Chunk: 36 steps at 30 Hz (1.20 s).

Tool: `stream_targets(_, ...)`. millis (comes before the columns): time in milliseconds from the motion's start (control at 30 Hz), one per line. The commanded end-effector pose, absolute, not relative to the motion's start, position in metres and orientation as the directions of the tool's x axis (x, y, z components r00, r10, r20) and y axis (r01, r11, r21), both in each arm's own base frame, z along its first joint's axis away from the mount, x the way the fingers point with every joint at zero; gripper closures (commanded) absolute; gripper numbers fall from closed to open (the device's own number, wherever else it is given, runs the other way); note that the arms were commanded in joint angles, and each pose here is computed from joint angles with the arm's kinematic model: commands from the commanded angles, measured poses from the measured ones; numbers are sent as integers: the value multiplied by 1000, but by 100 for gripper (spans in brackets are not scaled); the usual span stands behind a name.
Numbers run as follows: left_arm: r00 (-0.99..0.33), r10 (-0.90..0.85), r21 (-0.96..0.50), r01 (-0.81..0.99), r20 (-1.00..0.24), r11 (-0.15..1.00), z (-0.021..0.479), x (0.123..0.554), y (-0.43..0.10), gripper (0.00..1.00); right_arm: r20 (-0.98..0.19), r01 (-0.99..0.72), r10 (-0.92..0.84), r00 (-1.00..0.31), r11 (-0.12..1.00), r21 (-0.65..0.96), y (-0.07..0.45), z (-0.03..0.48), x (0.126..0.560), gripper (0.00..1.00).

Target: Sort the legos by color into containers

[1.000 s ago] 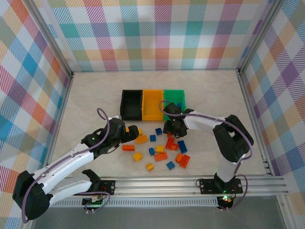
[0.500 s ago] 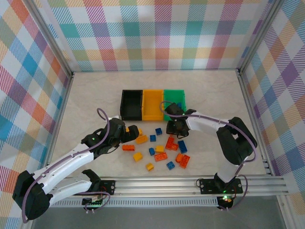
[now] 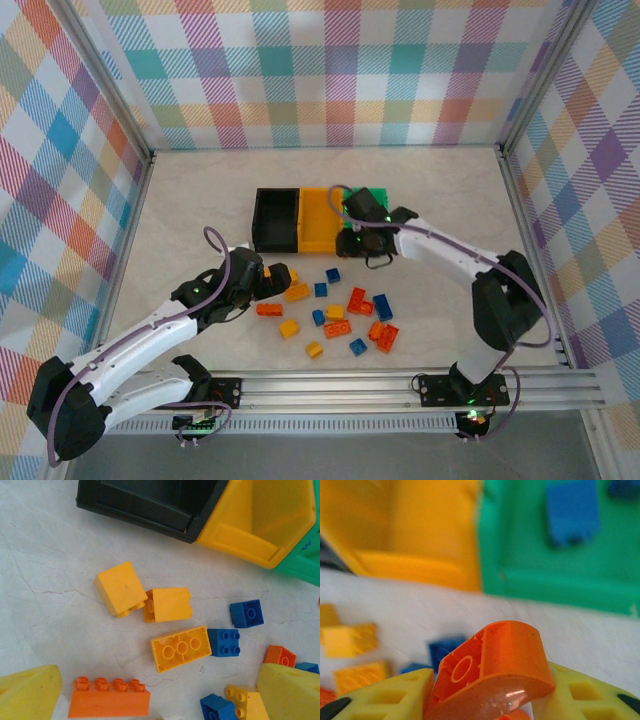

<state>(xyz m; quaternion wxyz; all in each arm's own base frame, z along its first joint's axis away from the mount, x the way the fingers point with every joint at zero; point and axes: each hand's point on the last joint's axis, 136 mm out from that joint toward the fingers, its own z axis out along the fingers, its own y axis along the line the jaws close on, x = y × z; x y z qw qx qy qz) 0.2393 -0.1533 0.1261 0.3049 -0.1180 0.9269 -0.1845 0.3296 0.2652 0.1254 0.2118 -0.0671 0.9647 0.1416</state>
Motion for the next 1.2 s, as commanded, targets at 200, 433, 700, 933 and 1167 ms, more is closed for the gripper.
stream_targets(200, -825, -310, -391, -119, -473, 913, 121, 229, -149, 0, -449, -276, -187, -874, 951, 142, 309, 127, 397, 60)
stream_targets(433, -851, -271, -358, -107, -450, 928, 115, 222, -147, 0, -463, -272, -188, -866, 955, 121, 320, 122, 422, 39)
stream_targets(700, -860, -248, -338, -95, -445, 936, 113, 226, -148, 0, -528, -286, -169, -833, 947, 149, 321, 150, 424, 28)
stream_targets(933, -864, -309, -347, -170, -397, 922, 96, 262, -148, 19, -541, -275, -112, -833, 933, 231, 309, 161, 395, 28)
stream_targets(1167, -754, -490, -424, -307, -438, 852, 84, 313, -133, 22, -537, -247, -65, -841, 930, 273, 286, 162, 362, 30)
